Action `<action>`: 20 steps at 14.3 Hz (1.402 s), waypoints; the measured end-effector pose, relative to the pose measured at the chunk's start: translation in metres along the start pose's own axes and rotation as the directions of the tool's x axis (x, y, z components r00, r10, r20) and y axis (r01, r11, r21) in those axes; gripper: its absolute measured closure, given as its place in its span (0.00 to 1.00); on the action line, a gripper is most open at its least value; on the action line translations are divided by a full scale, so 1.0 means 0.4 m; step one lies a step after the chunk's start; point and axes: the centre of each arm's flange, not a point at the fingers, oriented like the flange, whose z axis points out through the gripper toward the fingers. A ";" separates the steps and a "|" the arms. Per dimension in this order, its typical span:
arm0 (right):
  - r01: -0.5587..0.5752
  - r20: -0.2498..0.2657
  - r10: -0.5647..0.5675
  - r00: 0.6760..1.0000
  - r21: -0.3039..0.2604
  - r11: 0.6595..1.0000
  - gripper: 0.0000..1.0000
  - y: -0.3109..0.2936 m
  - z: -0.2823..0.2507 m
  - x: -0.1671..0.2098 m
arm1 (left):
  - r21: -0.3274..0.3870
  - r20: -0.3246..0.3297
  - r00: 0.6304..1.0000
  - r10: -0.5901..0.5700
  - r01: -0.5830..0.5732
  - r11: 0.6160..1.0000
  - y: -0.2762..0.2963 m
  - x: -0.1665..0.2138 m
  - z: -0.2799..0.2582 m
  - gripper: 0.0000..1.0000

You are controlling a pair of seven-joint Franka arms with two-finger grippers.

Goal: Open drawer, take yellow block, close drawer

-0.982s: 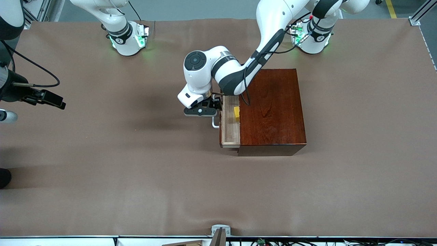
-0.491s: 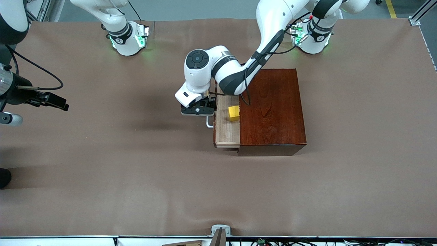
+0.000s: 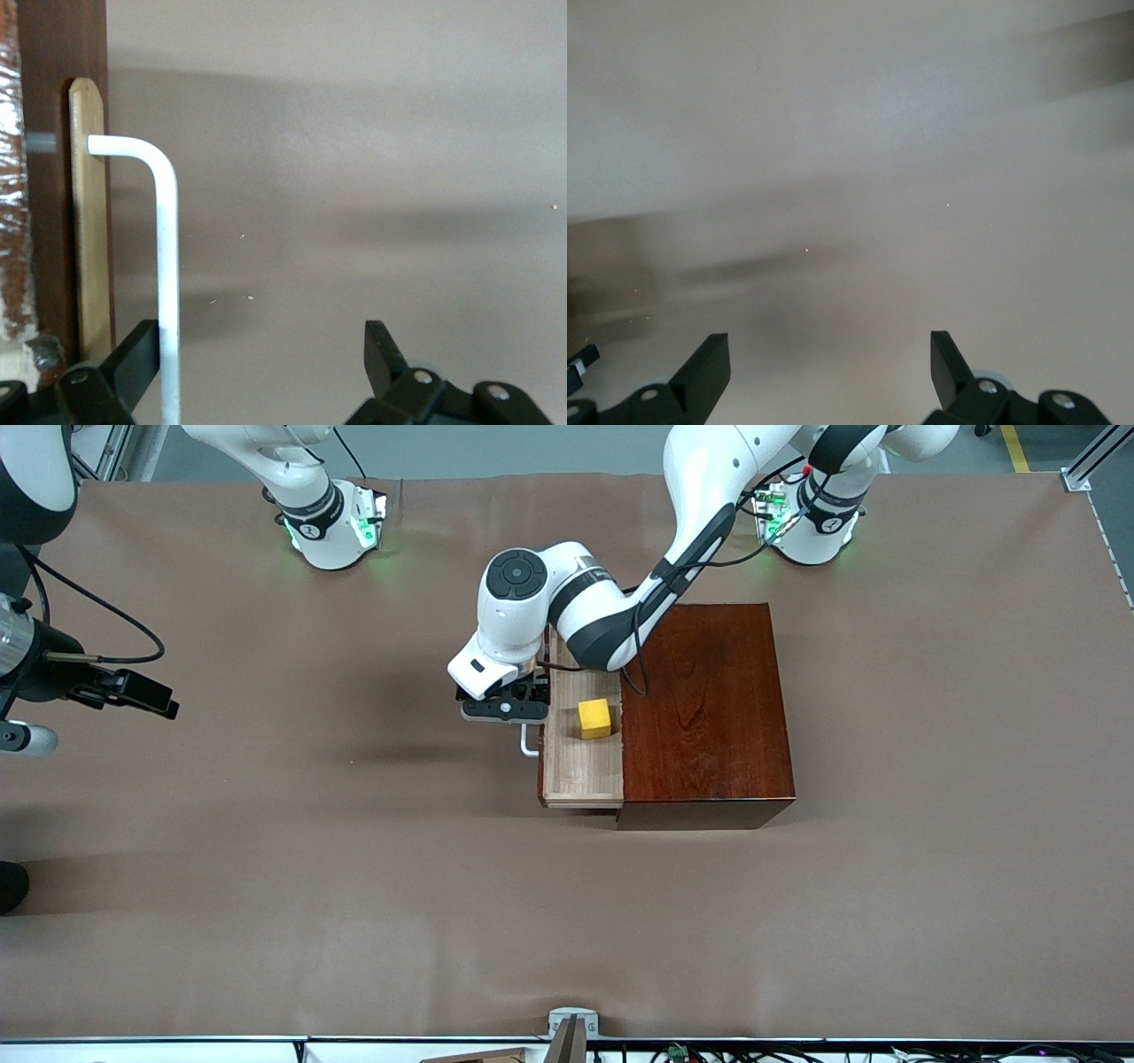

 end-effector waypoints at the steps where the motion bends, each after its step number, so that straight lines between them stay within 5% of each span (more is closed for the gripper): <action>1: 0.000 -0.002 0.000 1.000 0.001 1.000 0.00 0.000 0.003 0.003 | -0.009 -0.003 1.000 0.001 -0.001 1.000 0.004 -0.001 0.000 0.00; 9: 0.037 0.055 -0.040 0.998 0.059 0.998 0.00 -0.080 0.076 0.022 | -0.080 0.029 0.998 -0.058 0.061 0.995 0.036 0.009 -0.071 0.00; 14: 0.133 0.091 -0.137 0.986 0.050 0.990 0.00 -0.249 0.176 0.026 | 0.057 0.055 0.986 -0.158 0.155 0.986 -0.148 0.148 -0.484 0.00; 17: 0.164 0.089 -0.168 0.982 0.050 0.985 0.00 -0.306 0.220 0.033 | 0.154 0.111 0.992 -0.051 0.034 0.988 -0.337 0.190 -0.695 0.00; 20: 0.209 0.087 -0.213 0.973 0.050 0.977 0.00 -0.379 0.249 0.021 | 0.179 0.152 0.988 0.030 -0.057 0.982 -0.563 0.262 -0.821 0.00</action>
